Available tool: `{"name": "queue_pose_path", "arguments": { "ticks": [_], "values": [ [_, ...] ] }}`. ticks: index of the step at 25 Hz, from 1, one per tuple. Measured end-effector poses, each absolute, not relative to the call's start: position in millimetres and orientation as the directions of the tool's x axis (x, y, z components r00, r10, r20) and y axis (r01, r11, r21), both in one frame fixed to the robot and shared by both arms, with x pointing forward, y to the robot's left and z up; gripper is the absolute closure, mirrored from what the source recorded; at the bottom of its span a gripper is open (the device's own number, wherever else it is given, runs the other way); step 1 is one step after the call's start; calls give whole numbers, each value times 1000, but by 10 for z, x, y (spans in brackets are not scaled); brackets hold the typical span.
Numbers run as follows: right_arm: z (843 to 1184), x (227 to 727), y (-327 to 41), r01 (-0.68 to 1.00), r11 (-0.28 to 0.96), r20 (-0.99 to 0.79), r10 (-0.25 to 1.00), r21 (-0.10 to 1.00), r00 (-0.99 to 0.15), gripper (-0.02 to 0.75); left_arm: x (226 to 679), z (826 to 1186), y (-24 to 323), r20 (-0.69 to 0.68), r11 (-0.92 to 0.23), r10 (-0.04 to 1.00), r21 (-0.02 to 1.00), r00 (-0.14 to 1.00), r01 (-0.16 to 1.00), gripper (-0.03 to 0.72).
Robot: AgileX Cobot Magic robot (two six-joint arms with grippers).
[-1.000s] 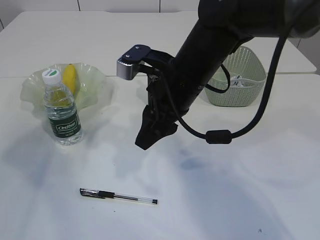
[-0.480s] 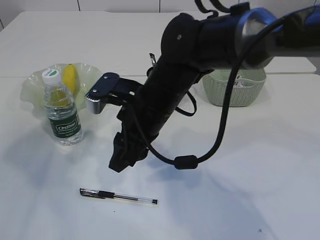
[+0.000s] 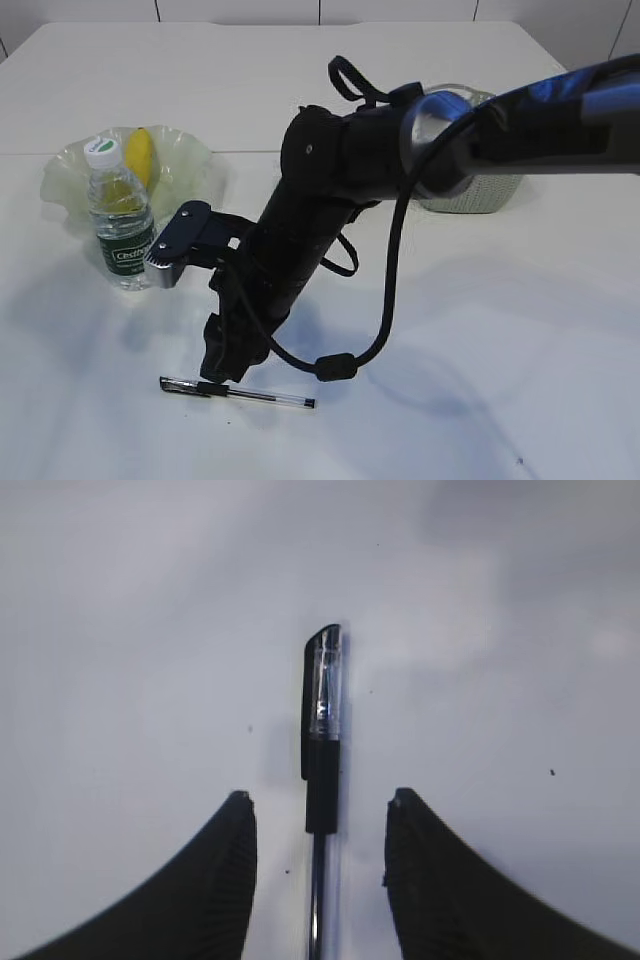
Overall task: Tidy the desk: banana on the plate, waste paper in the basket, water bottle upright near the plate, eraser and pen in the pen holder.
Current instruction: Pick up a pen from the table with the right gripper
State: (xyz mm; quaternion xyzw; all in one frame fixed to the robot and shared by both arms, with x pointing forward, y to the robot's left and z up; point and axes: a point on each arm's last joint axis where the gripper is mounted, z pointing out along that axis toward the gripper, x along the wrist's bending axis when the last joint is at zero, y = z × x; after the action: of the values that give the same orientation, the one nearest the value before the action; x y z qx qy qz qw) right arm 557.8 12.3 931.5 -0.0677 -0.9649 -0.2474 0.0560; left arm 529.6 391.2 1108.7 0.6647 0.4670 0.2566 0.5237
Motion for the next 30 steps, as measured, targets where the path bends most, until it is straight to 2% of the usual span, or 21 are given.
{"name": "queue_pose_path", "arguments": {
  "ticks": [6,30],
  "values": [
    [9144,5565,167,163,878,157,102,450,-982,420,5295,11088,3912,-148,-15,889,936,433,352,474],
    [8896,5575,247,214,866,198,137,451,-971,420,5292,11080,3911,-144,-24,889,934,436,357,474]
  ]
}}
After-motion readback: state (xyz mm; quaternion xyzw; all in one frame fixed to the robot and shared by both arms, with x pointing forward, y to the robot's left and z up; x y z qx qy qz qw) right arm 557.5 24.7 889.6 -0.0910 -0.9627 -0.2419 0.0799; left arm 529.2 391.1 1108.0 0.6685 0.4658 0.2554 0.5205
